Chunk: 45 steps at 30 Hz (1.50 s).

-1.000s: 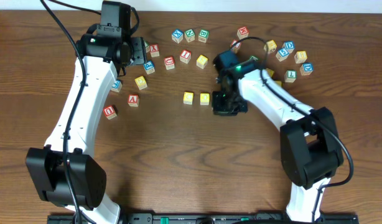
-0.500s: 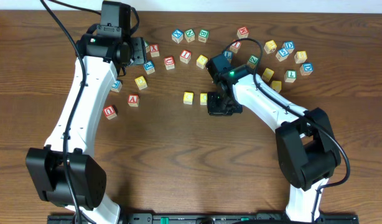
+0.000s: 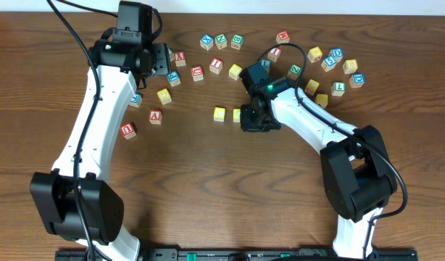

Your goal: Spell out CORL

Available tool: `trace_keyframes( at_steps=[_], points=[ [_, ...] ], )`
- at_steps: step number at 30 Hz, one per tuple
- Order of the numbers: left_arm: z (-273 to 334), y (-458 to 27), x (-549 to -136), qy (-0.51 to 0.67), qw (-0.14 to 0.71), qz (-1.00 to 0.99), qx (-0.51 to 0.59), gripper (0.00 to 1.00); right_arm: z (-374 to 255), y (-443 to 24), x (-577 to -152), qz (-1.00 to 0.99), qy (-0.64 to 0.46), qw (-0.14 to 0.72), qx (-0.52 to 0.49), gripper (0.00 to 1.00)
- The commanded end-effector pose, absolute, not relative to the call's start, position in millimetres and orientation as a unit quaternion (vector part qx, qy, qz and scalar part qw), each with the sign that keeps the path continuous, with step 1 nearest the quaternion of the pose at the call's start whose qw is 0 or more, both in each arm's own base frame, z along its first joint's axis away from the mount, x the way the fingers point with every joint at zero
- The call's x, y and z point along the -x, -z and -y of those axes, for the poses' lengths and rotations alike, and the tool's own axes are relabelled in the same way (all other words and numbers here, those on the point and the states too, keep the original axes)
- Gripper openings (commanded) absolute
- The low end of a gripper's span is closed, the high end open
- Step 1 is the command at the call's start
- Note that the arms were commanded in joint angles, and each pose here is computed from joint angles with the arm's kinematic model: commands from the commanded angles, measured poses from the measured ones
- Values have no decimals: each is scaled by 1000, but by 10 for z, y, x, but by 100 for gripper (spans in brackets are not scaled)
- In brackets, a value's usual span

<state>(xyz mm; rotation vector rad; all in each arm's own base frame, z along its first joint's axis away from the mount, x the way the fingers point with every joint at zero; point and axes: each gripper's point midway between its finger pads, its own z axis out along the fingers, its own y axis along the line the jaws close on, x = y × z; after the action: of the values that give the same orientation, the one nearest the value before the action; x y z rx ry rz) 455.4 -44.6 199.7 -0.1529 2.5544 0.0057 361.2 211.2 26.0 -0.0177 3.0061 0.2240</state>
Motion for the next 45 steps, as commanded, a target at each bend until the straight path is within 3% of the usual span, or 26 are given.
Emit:
trace_keyframes(
  at_steps=[1, 15, 21, 27, 35, 45],
  points=[
    [448, -1927, -4556, -5, 278, -959, 54, 67, -2078, -219, -3645, -996, -61, 72, -3, 10],
    [448, -1927, -4556, -5, 278, -959, 54, 67, -2105, -243, -3764, -993, -63, 98, 4, 12],
    [448, -1927, -4555, -5, 278, -959, 54, 67, -2115, -255, -3786, -992, -65, 103, 15, 1],
    [448, -1927, -4555, -5, 278, -959, 54, 67, -1986, -638, -3986, -988, -77, 134, 1, 2],
    [448, -1928, -4557, -5, 279, -959, 54, 67, -1466, -1465, -4318, -974, -86, 205, -38, 41],
    [448, -1927, -4555, -5, 278, -959, 54, 67, -645, -1733, -4307, -980, -51, 182, -61, 78]
  ],
)
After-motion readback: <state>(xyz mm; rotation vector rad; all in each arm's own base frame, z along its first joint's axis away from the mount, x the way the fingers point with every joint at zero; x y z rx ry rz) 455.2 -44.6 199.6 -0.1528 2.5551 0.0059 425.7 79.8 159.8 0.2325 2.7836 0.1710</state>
